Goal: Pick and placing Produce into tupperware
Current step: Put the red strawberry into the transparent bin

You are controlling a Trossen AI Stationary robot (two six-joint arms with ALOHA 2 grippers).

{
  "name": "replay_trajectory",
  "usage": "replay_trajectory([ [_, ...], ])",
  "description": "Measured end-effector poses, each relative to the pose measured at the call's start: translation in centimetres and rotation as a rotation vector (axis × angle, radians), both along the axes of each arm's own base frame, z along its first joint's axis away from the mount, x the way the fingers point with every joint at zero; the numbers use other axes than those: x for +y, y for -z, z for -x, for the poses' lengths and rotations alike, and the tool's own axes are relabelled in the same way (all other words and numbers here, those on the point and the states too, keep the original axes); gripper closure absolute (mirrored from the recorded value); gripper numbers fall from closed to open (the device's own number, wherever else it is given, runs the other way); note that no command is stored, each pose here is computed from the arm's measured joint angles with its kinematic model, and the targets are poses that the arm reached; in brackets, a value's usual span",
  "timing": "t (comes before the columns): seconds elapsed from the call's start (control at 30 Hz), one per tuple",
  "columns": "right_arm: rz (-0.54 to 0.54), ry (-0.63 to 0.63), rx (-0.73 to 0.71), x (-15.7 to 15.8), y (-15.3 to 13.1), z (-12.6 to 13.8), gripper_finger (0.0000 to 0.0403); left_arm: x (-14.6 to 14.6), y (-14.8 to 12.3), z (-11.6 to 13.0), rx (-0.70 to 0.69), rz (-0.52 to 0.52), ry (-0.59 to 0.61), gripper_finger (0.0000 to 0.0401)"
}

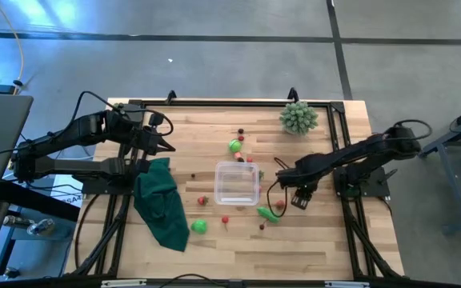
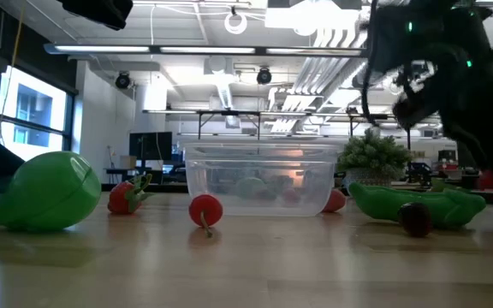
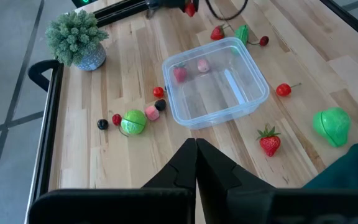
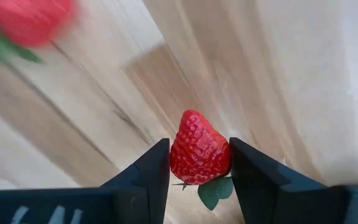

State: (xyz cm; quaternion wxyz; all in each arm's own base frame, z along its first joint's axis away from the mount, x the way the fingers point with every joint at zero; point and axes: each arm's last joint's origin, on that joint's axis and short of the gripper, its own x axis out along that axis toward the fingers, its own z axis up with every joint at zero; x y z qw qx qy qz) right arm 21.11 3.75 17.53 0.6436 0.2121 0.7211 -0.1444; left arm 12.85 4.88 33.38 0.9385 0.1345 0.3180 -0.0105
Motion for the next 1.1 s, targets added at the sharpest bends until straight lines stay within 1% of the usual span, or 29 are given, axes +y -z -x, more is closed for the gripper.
replay_trajectory([
  [0.13, 0.061, 0.014, -0.184, -0.3, -3.7, -0.1, 0.0268, 0.0, 0.0, 0.0, 0.0, 0.0, 0.0, 0.04],
  [0.37, 0.219, 0.04, -0.672, -0.7, -12.1, -1.4, 0.0268, 0.0, 0.0, 0.0, 0.0, 0.0, 0.0, 0.04],
  [0.43, 0.265, 0.031, -0.781, -0.9, -14.5, -2.0, 0.0268, 0.0, 0.0, 0.0, 0.0, 0.0, 0.0, 0.04],
  [0.53, 0.299, 0.004, -0.892, -1.5, -17.3, -3.0, 0.0268, 0.0, 0.0, 0.0, 0.0, 0.0, 0.0, 0.04],
  [0.63, 0.332, -0.017, -0.928, -2.4, -18.7, -4.6, 0.0268, 0.0, 0.0, 0.0, 0.0, 0.0, 0.0, 0.04],
  [0.73, 0.326, -0.054, -0.919, -3.4, -18.9, -7.0, 0.0268, 0.0, 0.0, 0.0, 0.0, 0.0, 0.001, 0.04],
  [0.8, 0.296, -0.087, -0.89, -3.9, -17.9, -9.1, 0.0268, 0.0, 0.0, 0.0, 0.0, 0.0, 0.0, 0.04],
  [0.93, 0.211, -0.146, -0.787, -4.5, -14.6, -13.4, 0.0268, 0.0, 0.0, 0.0, 0.0, 0.0, 0.0, 0.04],
  [1.1, 0.108, -0.198, -0.626, -4.6, -8.9, -16.8, 0.0268, 0.0, 0.0, 0.0, 0.0, 0.0, 0.0, 0.04],
])
